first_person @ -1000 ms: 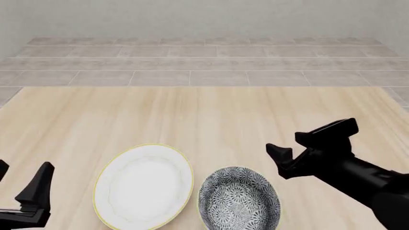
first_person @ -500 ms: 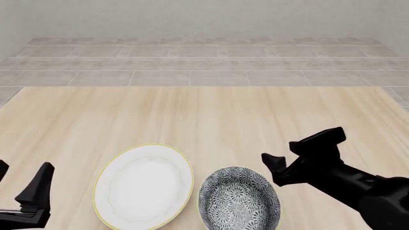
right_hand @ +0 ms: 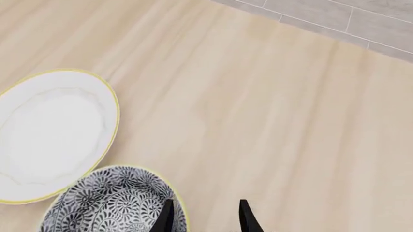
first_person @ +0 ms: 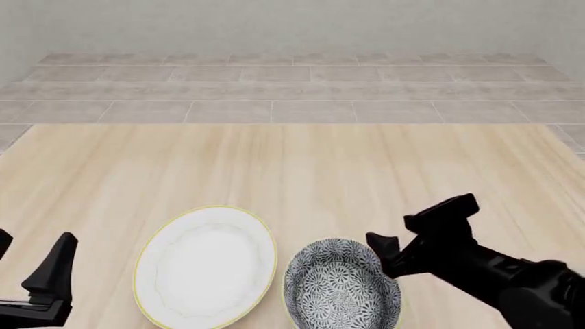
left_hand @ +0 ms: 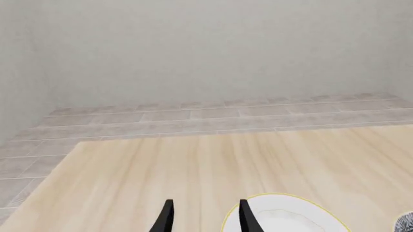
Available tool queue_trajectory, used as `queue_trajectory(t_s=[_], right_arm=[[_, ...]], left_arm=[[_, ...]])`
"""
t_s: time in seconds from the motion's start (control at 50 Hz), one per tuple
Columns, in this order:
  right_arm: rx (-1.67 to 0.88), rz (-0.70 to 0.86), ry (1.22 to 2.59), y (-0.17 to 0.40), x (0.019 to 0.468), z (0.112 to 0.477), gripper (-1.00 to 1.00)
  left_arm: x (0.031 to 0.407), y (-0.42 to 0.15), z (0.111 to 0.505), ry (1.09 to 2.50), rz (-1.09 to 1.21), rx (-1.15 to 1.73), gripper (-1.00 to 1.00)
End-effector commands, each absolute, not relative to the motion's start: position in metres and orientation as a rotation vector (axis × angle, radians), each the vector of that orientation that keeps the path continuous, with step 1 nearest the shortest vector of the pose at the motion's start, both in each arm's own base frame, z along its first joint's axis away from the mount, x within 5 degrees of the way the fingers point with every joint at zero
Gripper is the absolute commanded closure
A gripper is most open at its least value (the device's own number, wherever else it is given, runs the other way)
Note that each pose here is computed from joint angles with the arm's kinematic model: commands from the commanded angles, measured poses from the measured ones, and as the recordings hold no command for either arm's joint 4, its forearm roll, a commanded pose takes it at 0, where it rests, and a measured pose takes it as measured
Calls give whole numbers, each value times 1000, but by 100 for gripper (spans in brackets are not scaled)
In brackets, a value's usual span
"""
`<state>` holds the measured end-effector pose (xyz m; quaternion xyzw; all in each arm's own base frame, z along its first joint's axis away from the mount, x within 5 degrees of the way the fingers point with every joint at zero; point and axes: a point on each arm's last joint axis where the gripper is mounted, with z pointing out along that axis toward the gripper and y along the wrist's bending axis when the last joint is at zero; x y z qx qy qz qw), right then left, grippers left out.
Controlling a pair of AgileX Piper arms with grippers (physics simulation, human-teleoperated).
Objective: Put the bowl on the plate.
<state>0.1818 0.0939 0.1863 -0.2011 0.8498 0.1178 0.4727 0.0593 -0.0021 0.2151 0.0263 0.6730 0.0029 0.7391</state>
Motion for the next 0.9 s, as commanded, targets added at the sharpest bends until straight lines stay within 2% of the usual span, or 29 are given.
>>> queue_trajectory(t_s=[0.02, 0.9], right_arm=[[-499, 300, 2097, 96, 181, 177, -100], [-525, 362, 2159, 113, 179, 140, -100]], left_arm=[[59, -2, 215, 1477, 7, 58, -100], [57, -2, 214, 1476, 4, 60, -100]])
